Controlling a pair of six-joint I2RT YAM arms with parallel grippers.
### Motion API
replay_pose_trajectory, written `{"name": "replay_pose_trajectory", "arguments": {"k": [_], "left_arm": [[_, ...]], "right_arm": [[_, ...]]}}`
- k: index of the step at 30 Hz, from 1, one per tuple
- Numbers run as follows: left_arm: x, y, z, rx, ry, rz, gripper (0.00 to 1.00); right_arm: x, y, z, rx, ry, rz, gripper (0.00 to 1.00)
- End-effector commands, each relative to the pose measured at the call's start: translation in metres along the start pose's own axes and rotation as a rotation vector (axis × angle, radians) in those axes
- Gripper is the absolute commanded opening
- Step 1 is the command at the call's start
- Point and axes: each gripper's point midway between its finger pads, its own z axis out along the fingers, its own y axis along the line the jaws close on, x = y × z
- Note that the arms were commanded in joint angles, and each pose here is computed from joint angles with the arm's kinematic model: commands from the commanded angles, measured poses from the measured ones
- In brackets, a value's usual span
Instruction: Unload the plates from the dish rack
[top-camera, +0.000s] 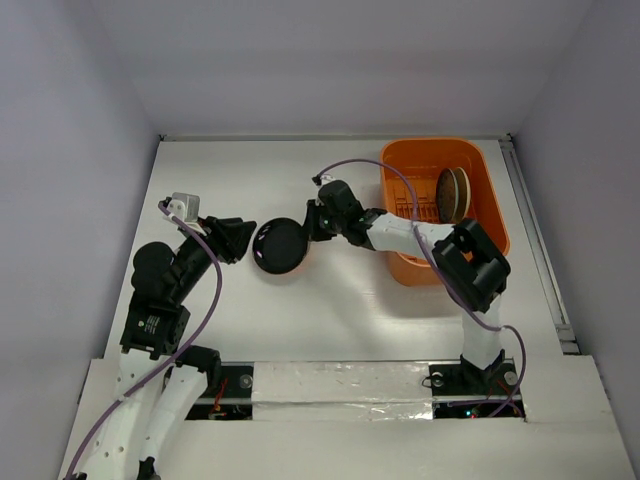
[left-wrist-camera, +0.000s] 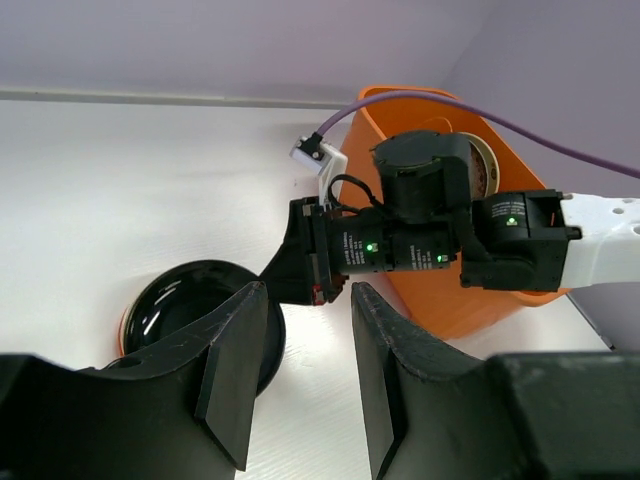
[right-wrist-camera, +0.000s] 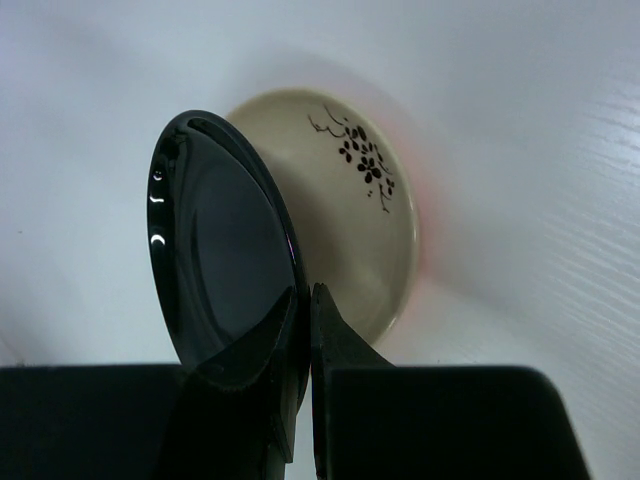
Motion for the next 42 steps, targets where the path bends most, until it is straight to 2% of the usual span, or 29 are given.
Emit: {"name": "replay_pose_trajectory", "arguments": {"k": [1, 4, 5, 7, 8, 14, 18, 22, 23, 25, 26, 27, 32, 34, 37, 39, 41, 42], "left_arm": [[-0.015, -0.007, 0.002, 0.03, -0.052, 0.011, 0.36], [-0.015, -0.007, 0.002, 0.032, -0.051, 0.011, 0.36], [-0.016, -0.007, 0.001, 0.032, -0.052, 0.012, 0.36], [-0.016, -0.008, 0.001, 0.033, -0.054, 0.012, 0.36], [-0.016, -0.008, 0.001, 0.033, -0.054, 0.012, 0.36], [-0.016, -0.008, 0.0, 0.033, -0.055, 0.011, 0.36], [-0.017, -0.008, 0.0, 0.033, -0.058, 0.012, 0.36], [-0.016, -0.008, 0.0, 0.034, -0.056, 0.012, 0.36], [-0.017, -0.009, -0.001, 0.035, -0.059, 0.013, 0.36], [-0.016, -0.011, -0.001, 0.043, -0.058, 0.013, 0.36], [-0.016, -0.011, -0.001, 0.044, -0.056, 0.012, 0.36], [-0.017, -0.012, -0.001, 0.045, -0.058, 0.013, 0.36], [-0.017, -0.011, -0.002, 0.042, -0.061, 0.015, 0.36], [-0.018, -0.012, -0.003, 0.042, -0.064, 0.017, 0.36], [-0.017, -0.011, -0.002, 0.043, -0.061, 0.014, 0.36], [-0.017, -0.012, -0.002, 0.046, -0.062, 0.015, 0.36], [-0.017, -0.012, -0.002, 0.046, -0.061, 0.013, 0.36], [-0.016, -0.011, -0.001, 0.043, -0.059, 0.012, 0.36]], "right_arm": [[-0.034, 0.019, -0.001, -0.038, -0.094, 0.0, 0.09], [-0.03, 0.015, 0.003, -0.023, -0.07, -0.007, 0.18], [-0.03, 0.015, 0.003, -0.02, -0.071, -0.008, 0.24], [-0.03, 0.013, 0.002, -0.011, -0.071, -0.012, 0.31], [-0.031, 0.013, 0.001, -0.008, -0.075, -0.02, 0.4], [-0.042, 0.012, -0.014, 0.027, -0.094, -0.064, 0.57], [-0.052, 0.006, -0.03, 0.091, -0.116, -0.101, 0.57], [-0.076, -0.007, -0.058, 0.212, -0.196, -0.174, 0.5], [-0.094, -0.015, -0.074, 0.296, -0.259, -0.197, 0.34], [-0.109, -0.031, -0.096, 0.404, -0.305, -0.21, 0.16], [-0.118, -0.042, -0.109, 0.466, -0.34, -0.211, 0.02], [-0.13, -0.043, -0.129, 0.479, -0.38, -0.204, 0.0], [-0.17, -0.089, -0.216, 0.607, -0.548, -0.116, 0.0], [-0.179, -0.126, -0.258, 0.71, -0.609, -0.064, 0.0], [-0.179, -0.175, -0.297, 0.883, -0.613, -0.017, 0.01], [-0.175, -0.202, -0.315, 0.992, -0.594, 0.0, 0.13], [-0.171, -0.221, -0.317, 1.048, -0.567, 0.017, 0.13], [-0.167, -0.23, -0.318, 1.069, -0.548, 0.025, 0.3]]}}
